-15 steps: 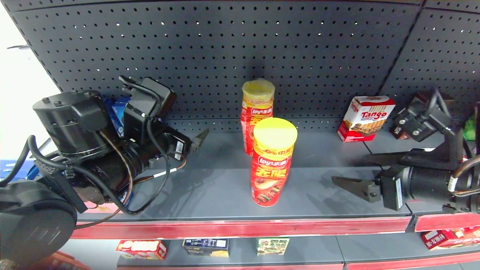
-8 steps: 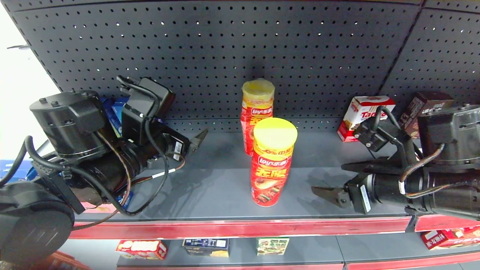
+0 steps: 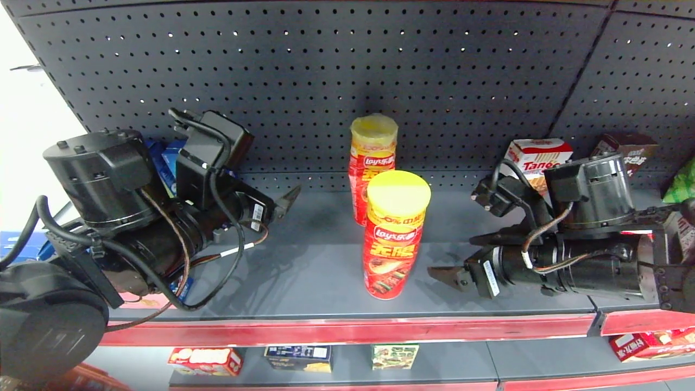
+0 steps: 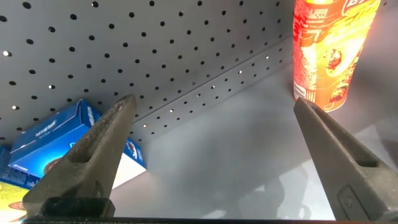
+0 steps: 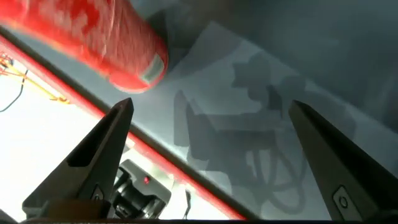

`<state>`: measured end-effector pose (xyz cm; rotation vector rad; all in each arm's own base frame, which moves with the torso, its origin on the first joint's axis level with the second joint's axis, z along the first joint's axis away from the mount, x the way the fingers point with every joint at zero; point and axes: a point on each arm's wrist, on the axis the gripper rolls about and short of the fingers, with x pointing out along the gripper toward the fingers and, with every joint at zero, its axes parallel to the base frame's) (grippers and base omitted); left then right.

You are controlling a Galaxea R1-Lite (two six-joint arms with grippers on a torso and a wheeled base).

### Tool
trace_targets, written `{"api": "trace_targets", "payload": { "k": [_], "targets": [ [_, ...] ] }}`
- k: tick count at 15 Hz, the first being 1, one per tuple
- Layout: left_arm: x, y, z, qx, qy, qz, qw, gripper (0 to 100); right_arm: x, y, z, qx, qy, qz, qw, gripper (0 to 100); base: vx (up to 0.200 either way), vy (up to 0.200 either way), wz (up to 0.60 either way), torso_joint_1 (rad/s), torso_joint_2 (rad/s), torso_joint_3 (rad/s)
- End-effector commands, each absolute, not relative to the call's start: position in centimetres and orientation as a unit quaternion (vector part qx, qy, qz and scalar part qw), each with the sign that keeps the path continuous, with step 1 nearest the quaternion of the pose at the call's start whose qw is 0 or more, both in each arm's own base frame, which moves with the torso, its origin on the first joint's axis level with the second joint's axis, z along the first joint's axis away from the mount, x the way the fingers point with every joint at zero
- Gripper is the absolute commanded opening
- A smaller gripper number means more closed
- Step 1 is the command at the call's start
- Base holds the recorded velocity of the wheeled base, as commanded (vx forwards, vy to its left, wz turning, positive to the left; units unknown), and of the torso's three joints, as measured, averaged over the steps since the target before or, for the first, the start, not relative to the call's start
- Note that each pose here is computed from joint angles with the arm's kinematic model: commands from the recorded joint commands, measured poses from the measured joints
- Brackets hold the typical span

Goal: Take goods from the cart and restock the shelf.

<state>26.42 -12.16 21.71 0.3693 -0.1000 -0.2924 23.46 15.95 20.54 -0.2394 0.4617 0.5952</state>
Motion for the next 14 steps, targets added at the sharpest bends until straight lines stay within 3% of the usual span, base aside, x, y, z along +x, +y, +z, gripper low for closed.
{"api": "trace_targets", "payload": {
  "k": [1,14],
  "targets": [
    [26.5,-12.2,21.6,0.183,-0.048,-0.145,0.971,100,24.2,16.7,20.2,-0.119,0.229,0.293,0.921,100,0.0,0.0,0.0,0.0,0.0,0.0],
    [26.6,-12.2,21.3,0.184,-0.045,-0.145,0.971,100,25.5,18.6,19.5,-0.125,0.235,0.305,0.914,100,0.0,0.0,0.0,0.0,0.0,0.0]
  ]
}}
